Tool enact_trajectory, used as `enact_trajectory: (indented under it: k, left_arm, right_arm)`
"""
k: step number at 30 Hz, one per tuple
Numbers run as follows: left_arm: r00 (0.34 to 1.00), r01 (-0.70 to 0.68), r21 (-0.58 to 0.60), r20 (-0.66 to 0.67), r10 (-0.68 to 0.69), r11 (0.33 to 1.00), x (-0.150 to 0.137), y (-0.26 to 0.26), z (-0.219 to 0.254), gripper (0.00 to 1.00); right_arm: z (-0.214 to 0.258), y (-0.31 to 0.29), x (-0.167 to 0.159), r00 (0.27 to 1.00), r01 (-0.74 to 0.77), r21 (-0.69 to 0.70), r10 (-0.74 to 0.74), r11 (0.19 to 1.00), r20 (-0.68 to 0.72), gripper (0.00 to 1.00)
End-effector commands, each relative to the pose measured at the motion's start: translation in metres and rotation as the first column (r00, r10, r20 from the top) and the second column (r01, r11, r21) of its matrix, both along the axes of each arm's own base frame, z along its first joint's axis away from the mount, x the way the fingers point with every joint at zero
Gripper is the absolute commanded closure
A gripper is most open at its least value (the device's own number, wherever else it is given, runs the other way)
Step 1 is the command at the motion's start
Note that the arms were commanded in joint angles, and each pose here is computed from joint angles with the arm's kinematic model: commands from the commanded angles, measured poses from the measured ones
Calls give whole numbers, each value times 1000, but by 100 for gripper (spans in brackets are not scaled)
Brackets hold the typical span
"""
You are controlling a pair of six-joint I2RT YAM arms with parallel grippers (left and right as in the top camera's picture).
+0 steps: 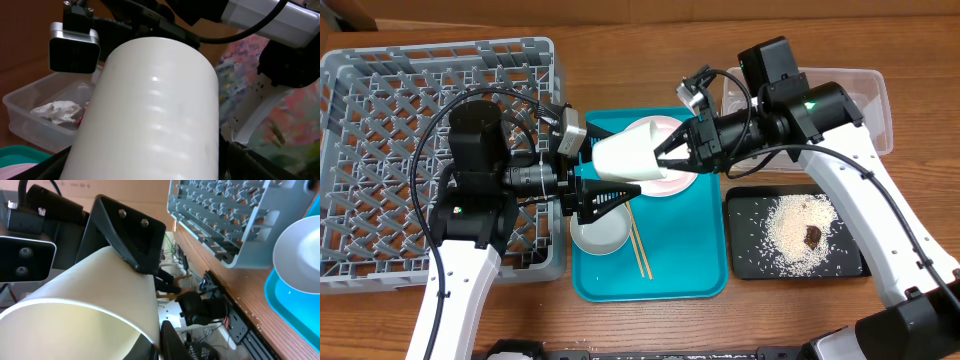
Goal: Sort waste into correct bins and load items into the dishwasher
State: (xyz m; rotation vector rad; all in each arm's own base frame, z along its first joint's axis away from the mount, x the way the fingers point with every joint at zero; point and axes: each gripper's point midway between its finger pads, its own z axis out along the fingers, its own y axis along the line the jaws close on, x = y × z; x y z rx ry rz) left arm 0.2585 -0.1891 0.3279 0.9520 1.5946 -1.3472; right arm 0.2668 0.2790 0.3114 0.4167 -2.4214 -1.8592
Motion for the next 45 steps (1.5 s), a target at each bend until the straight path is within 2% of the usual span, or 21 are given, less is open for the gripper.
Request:
enact_trajectory:
  k: [1,3,11,17,18,19,20,23,26,29,31,32,33,34,35,36,38,40,42,45]
  left_arm:
    - [999,44,-15,9,-44,999,-6,-5,7,18]
    - [999,44,-15,9,-44,999,-6,-5,7,22]
    - [999,42,-14,10,-42,999,-6,-5,7,24]
    - [999,36,-12,18,-35,999,-4,-4,7,29]
    - [999,36,-12,22,-36,999,-4,-4,8,34]
    - [999,32,-11,24,-32,999,-3,-4,8,41]
    - [999,23,-7,24,-23,1000,-2,-4,7,43]
    - [1000,9,-1,24,-9,1000,1,-4,6,45]
    - [1000,6,-1,23,-6,1000,1,-3,6,45]
    - [999,-46,25,5,46,999,9,-2,0,44]
    - [992,-120,67,-33,122,991,19,2,-11,43]
    - [969,-220,140,-86,233,965,32,11,-29,43]
    - [946,-278,190,-115,302,942,39,19,-41,45]
    - [912,-340,253,-145,383,906,46,30,-55,46]
    - [882,-383,301,-162,442,874,50,40,-66,48]
    - [840,-430,360,-178,513,828,55,54,-78,53]
    - [727,-514,490,-187,661,704,59,89,-104,70]
    - [613,-559,591,-177,770,581,56,125,-120,85]
    - [479,-586,678,-152,865,444,47,166,-131,96]
    - [286,-605,746,-126,950,280,34,216,-138,96]
  right_arm:
    - [8,3,-7,999,-32,39,32,999,3,96]
    - [8,3,-7,999,-32,38,32,999,0,96]
    - [6,2,-10,999,-31,29,32,999,-24,96]
    - [6,2,-10,999,-32,28,32,999,-25,96]
    - [5,2,-10,999,-30,25,31,999,-22,95]
    - [5,2,-10,999,-29,23,29,999,-20,93]
    - [5,2,-10,999,-29,22,29,999,-21,91]
    - [3,2,-9,1000,-24,13,24,1000,-18,87]
    - [-4,1,-5,1000,-1,-30,1,1000,-6,78]
    - [-28,-8,5,998,69,-171,-67,983,16,67]
    - [-48,-21,13,992,129,-293,-125,947,34,63]
    - [-73,-44,24,976,213,-450,-211,868,55,62]
    - [-87,-63,31,961,264,-544,-265,796,79,62]
    - [-102,-89,37,939,318,-651,-324,689,116,62]
    - [-109,-108,40,927,342,-709,-347,617,145,62]
    - [-114,-125,41,915,360,-753,-364,550,171,62]
    - [-120,-170,42,886,397,-837,-397,376,241,62]
    - [-119,-201,42,861,421,-867,-418,267,290,62]
    - [-114,-228,41,836,443,-876,-441,189,327,62]
    - [-109,-253,38,818,454,-877,-463,154,343,62]
